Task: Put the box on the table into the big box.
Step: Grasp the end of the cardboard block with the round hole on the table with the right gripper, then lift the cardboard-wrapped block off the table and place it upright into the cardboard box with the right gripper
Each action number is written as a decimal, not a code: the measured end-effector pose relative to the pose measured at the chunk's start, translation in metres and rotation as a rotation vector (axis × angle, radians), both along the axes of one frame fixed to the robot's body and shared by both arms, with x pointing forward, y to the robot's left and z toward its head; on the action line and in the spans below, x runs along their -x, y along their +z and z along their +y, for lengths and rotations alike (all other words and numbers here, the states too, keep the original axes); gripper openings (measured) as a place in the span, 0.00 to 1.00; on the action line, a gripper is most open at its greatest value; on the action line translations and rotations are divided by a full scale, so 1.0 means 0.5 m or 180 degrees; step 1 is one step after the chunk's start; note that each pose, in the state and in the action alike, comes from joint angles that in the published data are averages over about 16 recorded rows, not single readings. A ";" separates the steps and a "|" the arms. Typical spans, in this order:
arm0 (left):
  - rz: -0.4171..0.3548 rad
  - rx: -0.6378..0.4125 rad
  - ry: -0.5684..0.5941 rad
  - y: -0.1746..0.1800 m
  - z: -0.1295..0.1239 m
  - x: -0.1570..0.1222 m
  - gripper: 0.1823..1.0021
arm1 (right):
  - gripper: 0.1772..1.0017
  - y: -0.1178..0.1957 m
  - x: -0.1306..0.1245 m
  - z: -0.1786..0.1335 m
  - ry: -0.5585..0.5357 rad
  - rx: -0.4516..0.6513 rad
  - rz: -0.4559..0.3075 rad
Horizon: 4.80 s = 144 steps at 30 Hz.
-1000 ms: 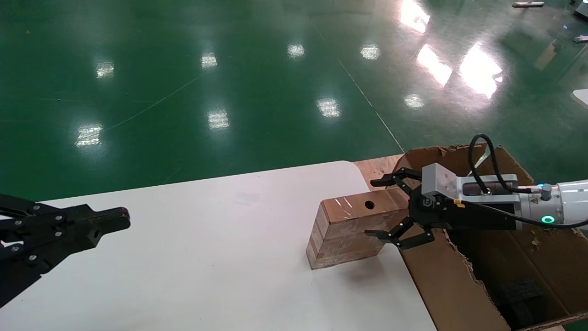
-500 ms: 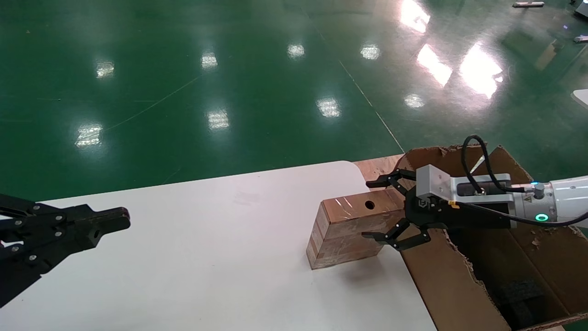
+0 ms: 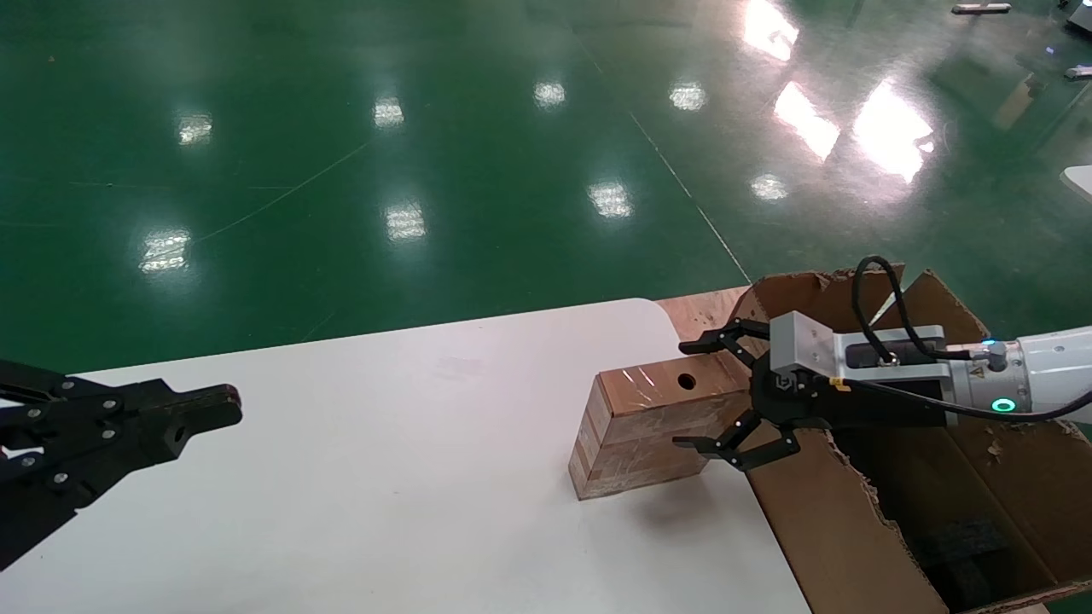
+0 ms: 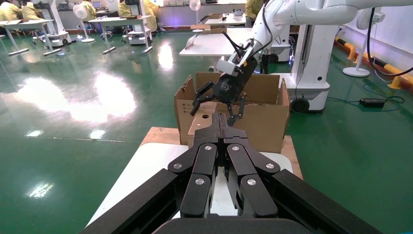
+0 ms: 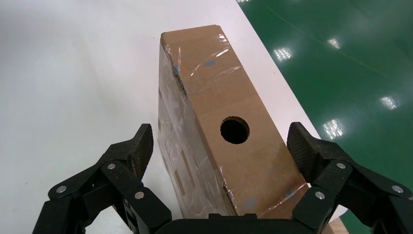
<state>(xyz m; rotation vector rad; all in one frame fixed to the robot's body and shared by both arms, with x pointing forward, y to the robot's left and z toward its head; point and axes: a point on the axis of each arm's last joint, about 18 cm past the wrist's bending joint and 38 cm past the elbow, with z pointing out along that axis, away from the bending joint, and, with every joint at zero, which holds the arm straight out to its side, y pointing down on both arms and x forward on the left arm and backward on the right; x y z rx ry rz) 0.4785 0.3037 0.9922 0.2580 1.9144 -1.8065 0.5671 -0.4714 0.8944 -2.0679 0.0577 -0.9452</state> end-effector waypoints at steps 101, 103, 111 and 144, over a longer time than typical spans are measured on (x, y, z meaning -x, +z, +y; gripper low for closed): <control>0.0000 0.0001 0.0001 0.000 0.000 0.000 1.00 | 0.33 0.094 0.241 -0.409 -0.2775 -0.1714 0.0115; 0.0000 0.0001 0.0001 0.000 0.000 0.000 1.00 | 0.33 0.077 0.242 -0.417 -0.2858 -0.1756 0.0167; 0.0000 0.0001 0.0001 0.000 0.000 0.000 1.00 | 0.33 0.023 0.246 -0.439 -0.3119 -0.1894 0.0341; 0.0000 0.0001 0.0001 0.000 0.000 0.000 1.00 | 0.33 -0.018 0.261 -0.420 -0.3555 -0.1887 0.0491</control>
